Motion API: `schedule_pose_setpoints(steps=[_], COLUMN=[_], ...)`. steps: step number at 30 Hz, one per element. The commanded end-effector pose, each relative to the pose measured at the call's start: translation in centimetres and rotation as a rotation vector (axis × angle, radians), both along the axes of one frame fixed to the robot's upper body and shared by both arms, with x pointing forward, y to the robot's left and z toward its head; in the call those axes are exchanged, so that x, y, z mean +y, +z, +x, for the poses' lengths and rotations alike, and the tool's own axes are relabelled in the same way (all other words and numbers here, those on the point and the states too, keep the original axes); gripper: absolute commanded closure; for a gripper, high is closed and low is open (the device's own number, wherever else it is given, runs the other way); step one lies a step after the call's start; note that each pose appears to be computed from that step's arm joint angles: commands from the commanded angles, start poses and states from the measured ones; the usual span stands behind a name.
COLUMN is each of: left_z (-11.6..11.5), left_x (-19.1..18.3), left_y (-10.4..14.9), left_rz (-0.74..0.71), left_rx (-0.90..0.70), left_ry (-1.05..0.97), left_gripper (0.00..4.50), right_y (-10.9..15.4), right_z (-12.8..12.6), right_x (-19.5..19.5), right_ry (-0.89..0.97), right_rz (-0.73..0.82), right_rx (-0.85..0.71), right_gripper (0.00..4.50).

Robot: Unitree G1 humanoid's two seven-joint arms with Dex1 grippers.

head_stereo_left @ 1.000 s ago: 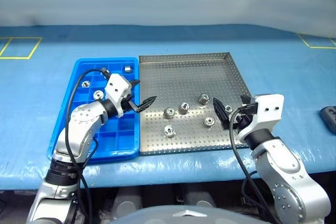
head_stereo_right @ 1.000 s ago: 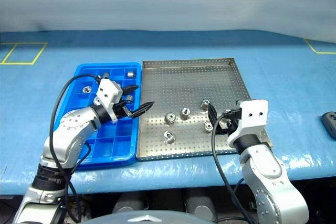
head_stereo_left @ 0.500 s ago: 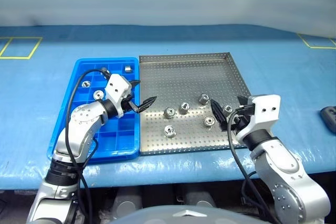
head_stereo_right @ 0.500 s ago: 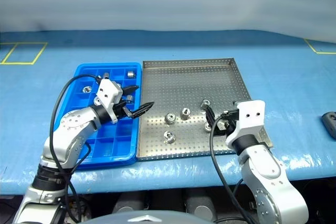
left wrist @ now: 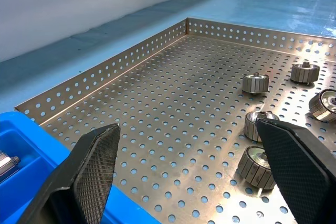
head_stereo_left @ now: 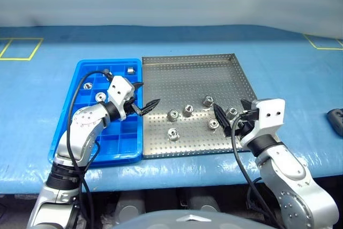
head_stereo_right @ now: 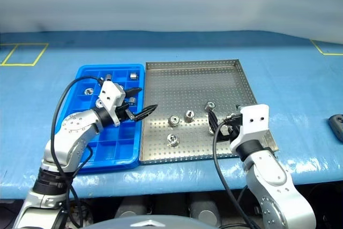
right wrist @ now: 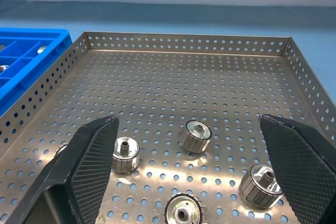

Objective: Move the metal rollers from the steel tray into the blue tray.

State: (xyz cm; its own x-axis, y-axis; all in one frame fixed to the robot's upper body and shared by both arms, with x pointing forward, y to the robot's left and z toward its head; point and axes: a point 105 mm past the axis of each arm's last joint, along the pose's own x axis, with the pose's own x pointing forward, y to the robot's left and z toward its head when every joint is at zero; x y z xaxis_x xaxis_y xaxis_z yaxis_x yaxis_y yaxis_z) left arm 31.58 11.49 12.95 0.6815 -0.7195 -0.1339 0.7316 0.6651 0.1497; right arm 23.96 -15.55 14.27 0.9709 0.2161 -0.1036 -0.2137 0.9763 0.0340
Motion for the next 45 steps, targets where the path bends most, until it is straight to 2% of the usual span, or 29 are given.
schedule_pose_setpoints(steps=[1,14,19,26,33,45], left_z=[-0.2,0.4,0.3,0.7,1.9,3.0], left_x=[-0.1,-0.3,-1.7,-5.4,-7.7,-8.0], left_y=[1.1,2.1,1.5,0.4,-1.9,-3.9], left_rz=[-0.003,0.049,0.138,0.316,0.389,0.522], left_rx=[-0.042,-0.021,0.082,0.109,0.156,0.17], left_ry=[-0.012,-0.064,-0.203,-0.394,-0.427,-0.466], left_gripper=[0.02,0.02,0.02,0.02,0.02,0.02], right_y=[0.9,0.4,0.3,0.3,0.3,0.2], right_z=[-0.4,-1.2,-1.4,-1.2,-1.5,-2.1], right_x=[0.3,-0.3,-0.4,0.4,1.7,1.8], right_ry=[0.011,-0.007,0.02,0.053,0.062,0.002], right_rz=[-0.003,-0.01,-0.028,-0.028,0.015,0.058], right_rx=[-0.033,0.013,0.041,0.037,0.024,0.006], right_gripper=[0.0,0.0,0.0,0.0,0.0,0.0])
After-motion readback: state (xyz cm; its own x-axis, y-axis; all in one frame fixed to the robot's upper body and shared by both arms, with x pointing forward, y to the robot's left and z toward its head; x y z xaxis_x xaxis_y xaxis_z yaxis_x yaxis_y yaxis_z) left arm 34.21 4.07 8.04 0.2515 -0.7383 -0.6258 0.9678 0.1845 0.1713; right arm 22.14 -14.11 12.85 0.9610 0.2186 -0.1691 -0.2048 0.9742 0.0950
